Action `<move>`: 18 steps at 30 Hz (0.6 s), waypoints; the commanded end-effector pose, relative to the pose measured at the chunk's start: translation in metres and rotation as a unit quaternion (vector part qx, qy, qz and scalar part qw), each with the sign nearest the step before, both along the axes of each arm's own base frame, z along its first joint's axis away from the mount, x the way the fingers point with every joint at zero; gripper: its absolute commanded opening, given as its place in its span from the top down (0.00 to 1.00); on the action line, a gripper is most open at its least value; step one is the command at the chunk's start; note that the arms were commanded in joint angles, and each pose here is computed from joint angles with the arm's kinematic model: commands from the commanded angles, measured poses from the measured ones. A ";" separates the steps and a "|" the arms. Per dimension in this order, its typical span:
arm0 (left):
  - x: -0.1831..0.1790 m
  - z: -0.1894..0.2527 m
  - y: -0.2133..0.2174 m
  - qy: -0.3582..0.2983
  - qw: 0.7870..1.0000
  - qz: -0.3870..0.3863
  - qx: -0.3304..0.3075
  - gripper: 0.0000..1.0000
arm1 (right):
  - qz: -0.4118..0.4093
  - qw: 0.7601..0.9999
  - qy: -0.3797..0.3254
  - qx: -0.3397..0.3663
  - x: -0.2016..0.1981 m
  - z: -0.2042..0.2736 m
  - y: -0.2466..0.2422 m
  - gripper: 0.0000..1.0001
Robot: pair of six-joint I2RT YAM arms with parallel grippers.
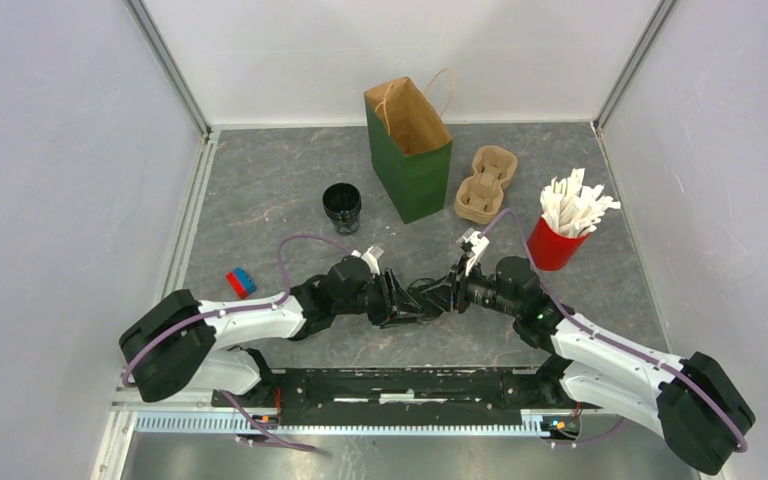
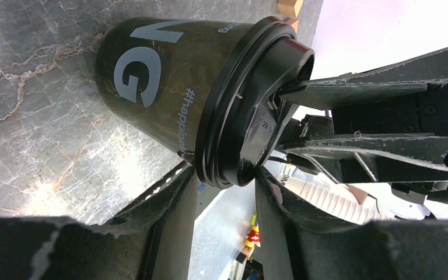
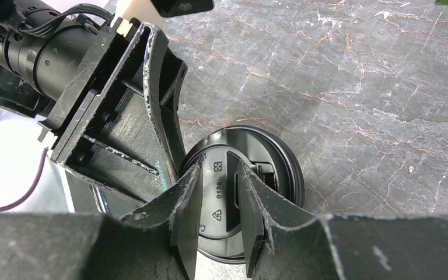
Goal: Pack the takeout coffee
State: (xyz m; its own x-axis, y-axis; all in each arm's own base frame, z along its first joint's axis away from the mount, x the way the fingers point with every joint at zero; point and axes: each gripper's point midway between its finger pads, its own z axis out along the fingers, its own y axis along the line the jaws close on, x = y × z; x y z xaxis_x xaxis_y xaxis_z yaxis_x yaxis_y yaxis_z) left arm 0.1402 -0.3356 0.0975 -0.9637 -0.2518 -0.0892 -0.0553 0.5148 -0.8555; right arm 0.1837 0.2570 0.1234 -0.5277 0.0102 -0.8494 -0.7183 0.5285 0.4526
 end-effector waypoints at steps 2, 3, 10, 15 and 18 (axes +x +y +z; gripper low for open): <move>0.002 -0.036 0.020 0.006 0.997 0.023 0.079 0.53 | -0.011 0.999 0.028 -0.045 -0.006 -0.036 -0.012 0.65; 0.003 -0.038 0.021 0.006 0.996 0.024 0.082 0.54 | -0.012 0.998 0.028 -0.047 -0.006 -0.037 -0.013 0.65; 0.005 -0.041 0.028 -0.002 0.994 0.028 0.106 0.55 | -0.015 0.998 0.031 -0.059 -0.005 -0.043 -0.015 0.65; 0.014 -0.034 0.041 -0.032 0.988 0.040 0.148 0.55 | -0.020 0.998 0.031 -0.056 -0.003 -0.037 -0.014 0.64; 0.020 -0.027 0.046 -0.052 0.984 0.043 0.163 0.54 | -0.017 0.998 0.035 -0.046 -0.005 -0.034 -0.012 0.63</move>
State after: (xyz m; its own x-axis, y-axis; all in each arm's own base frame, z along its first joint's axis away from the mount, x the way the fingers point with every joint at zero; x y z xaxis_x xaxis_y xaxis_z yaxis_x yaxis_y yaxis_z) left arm 0.1537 -0.3253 0.0998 -0.9418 -0.2937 -0.1639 -0.0449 0.5928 -0.8041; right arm 0.1873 0.2563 0.1205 -0.5112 0.0153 -0.8593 -0.7198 0.5387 0.4378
